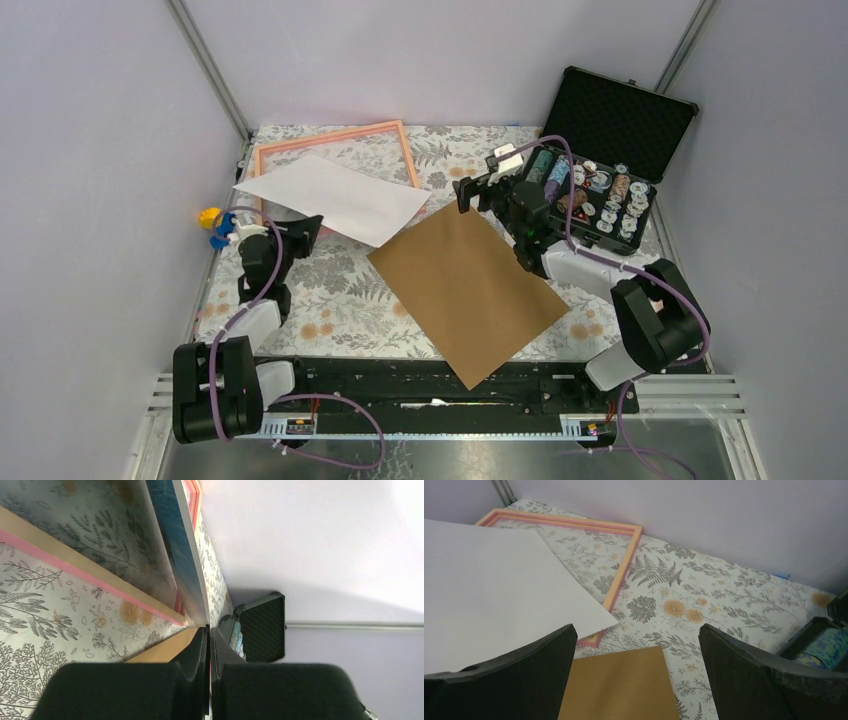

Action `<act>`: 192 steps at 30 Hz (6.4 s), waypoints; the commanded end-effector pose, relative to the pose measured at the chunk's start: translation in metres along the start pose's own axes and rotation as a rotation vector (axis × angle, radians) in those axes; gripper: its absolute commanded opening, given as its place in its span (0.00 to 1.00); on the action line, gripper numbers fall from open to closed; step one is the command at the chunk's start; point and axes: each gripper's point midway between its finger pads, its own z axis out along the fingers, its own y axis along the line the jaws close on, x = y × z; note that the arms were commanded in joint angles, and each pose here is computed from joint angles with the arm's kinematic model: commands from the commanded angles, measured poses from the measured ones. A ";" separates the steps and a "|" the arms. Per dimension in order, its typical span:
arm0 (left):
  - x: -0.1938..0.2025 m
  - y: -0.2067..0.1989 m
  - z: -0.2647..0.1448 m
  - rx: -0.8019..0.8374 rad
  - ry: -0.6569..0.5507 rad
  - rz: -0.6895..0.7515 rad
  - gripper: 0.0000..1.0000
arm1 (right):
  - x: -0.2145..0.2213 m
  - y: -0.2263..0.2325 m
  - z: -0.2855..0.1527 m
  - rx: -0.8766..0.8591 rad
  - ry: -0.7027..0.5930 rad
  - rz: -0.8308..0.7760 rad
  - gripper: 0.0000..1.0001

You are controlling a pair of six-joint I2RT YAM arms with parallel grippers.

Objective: Put the photo into the frame
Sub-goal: Turn over the photo from the photo frame, then move the photo to the photo frame.

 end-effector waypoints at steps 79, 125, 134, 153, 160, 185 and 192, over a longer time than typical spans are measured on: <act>0.101 0.045 0.053 -0.184 0.027 0.233 0.26 | 0.129 0.061 0.067 -0.153 0.544 0.866 1.00; 0.113 0.075 0.072 -0.182 0.347 0.237 0.37 | 0.142 0.121 0.091 -0.417 0.567 1.296 0.00; 0.079 0.077 0.082 -0.188 0.297 0.204 0.43 | 0.140 0.111 0.121 -0.430 0.567 1.274 0.00; 0.007 -0.019 0.023 -0.139 0.146 0.402 0.64 | 0.168 0.099 0.159 -0.314 0.565 1.232 0.00; -0.006 -0.066 0.009 -0.075 0.098 0.449 0.66 | 0.159 0.105 0.165 -0.348 0.562 1.192 0.00; -0.006 -0.088 0.005 -0.018 0.110 0.477 0.66 | 0.158 0.130 0.183 -0.355 0.589 1.088 0.00; -0.005 -0.088 0.004 -0.015 0.108 0.479 0.66 | 0.161 0.130 0.184 -0.333 0.599 1.070 0.00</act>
